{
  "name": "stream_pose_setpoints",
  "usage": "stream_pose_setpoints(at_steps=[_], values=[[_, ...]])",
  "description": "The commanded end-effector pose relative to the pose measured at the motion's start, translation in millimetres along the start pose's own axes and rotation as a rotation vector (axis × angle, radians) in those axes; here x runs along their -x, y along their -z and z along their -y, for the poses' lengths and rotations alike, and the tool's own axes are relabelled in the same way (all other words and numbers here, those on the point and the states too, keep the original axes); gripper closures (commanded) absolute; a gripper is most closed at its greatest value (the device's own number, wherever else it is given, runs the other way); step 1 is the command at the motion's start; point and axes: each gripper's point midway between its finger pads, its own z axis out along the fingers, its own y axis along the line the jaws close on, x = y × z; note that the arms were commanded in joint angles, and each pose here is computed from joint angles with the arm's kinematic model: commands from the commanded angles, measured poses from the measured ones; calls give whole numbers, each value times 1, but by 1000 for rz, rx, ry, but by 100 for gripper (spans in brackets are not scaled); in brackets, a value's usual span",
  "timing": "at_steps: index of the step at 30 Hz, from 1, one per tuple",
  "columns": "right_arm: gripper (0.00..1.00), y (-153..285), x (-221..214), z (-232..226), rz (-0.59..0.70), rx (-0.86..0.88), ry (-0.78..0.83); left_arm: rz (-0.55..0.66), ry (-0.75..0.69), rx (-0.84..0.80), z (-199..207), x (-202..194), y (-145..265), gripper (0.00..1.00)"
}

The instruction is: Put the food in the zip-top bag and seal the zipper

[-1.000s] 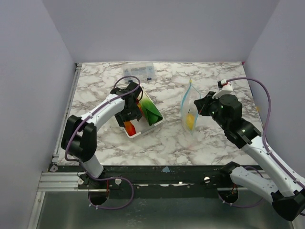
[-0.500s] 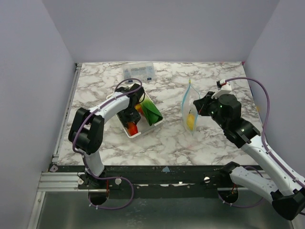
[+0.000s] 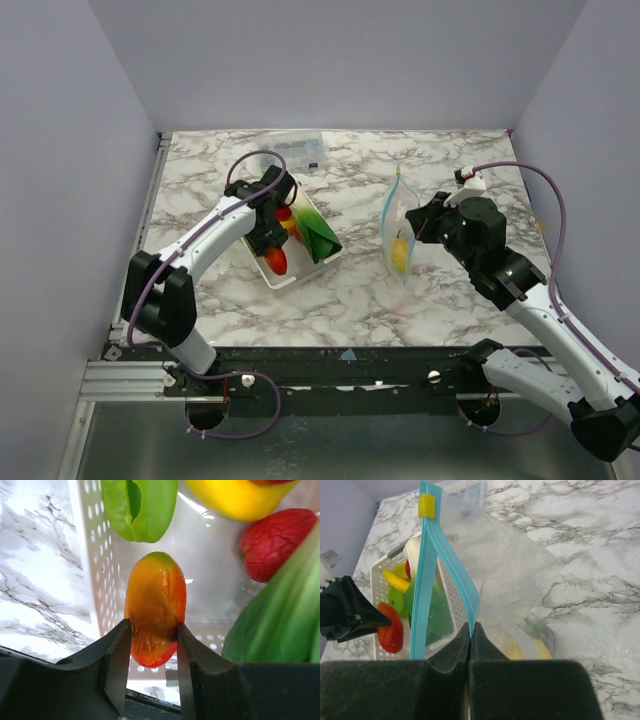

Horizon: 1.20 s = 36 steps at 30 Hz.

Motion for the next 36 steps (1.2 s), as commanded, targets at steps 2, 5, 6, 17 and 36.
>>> stream_pose_setpoints(at_steps=[2, 5, 6, 17, 36], values=[[99, -1, 0, -7, 4, 32, -13, 132, 23, -73, -8, 23, 45, 100], [99, -2, 1, -10, 7, 44, -16, 162, 16, -171, 0, 28, 66, 100], [99, -2, 1, -11, 7, 49, -18, 164, 5, -221, 5, 28, 73, 100], [99, -5, 1, -21, -7, 93, -29, 316, -387, -1304, 91, -7, 229, 100], [99, 3, 4, -42, -3, 203, -92, 696, -893, -1874, 129, -88, 336, 100]])
